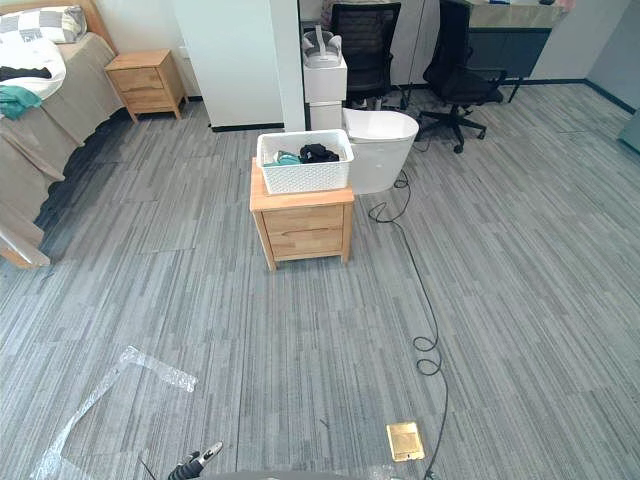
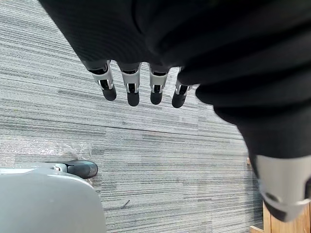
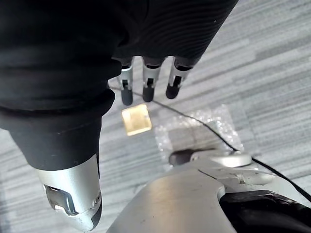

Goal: Pick up the laundry basket with both hands and put the clothes into the washing machine.

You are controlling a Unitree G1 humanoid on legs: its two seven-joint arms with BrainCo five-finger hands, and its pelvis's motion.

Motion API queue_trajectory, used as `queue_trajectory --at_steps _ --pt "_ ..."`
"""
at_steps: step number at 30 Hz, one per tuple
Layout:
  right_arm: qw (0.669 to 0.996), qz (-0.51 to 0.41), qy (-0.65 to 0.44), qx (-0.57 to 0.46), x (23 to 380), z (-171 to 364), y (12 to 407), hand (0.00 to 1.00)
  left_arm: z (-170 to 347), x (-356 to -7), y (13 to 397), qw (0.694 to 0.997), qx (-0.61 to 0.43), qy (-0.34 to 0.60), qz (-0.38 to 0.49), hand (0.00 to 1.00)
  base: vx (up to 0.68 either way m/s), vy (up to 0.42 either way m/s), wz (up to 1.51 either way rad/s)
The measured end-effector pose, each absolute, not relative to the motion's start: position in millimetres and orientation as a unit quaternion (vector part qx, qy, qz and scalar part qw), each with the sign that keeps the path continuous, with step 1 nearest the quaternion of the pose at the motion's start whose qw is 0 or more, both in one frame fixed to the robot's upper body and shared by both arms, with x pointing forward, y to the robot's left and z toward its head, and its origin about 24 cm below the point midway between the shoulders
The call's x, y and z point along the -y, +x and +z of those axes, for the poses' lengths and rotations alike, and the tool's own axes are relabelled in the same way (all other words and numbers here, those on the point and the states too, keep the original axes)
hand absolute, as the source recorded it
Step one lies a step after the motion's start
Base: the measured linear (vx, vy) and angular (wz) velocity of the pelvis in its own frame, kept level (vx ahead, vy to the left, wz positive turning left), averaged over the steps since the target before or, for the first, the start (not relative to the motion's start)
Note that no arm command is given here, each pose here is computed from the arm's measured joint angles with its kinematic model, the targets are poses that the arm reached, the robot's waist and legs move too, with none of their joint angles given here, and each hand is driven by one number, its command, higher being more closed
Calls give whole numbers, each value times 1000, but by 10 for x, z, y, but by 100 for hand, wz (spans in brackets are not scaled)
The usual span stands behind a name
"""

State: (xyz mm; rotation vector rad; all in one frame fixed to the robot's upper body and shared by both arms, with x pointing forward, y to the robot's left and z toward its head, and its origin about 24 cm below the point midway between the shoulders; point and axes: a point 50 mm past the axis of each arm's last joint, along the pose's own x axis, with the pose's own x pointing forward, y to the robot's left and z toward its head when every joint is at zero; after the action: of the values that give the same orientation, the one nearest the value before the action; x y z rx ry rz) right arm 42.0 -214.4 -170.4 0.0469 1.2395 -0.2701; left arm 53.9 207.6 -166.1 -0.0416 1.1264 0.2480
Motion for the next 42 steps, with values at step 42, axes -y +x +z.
queue_trajectory --at_steps 42 --pt "807 -150 53 -569 2126 -1705 451 0 -1653 -2094 569 841 -526 -29 127 0 -4 -2 1"
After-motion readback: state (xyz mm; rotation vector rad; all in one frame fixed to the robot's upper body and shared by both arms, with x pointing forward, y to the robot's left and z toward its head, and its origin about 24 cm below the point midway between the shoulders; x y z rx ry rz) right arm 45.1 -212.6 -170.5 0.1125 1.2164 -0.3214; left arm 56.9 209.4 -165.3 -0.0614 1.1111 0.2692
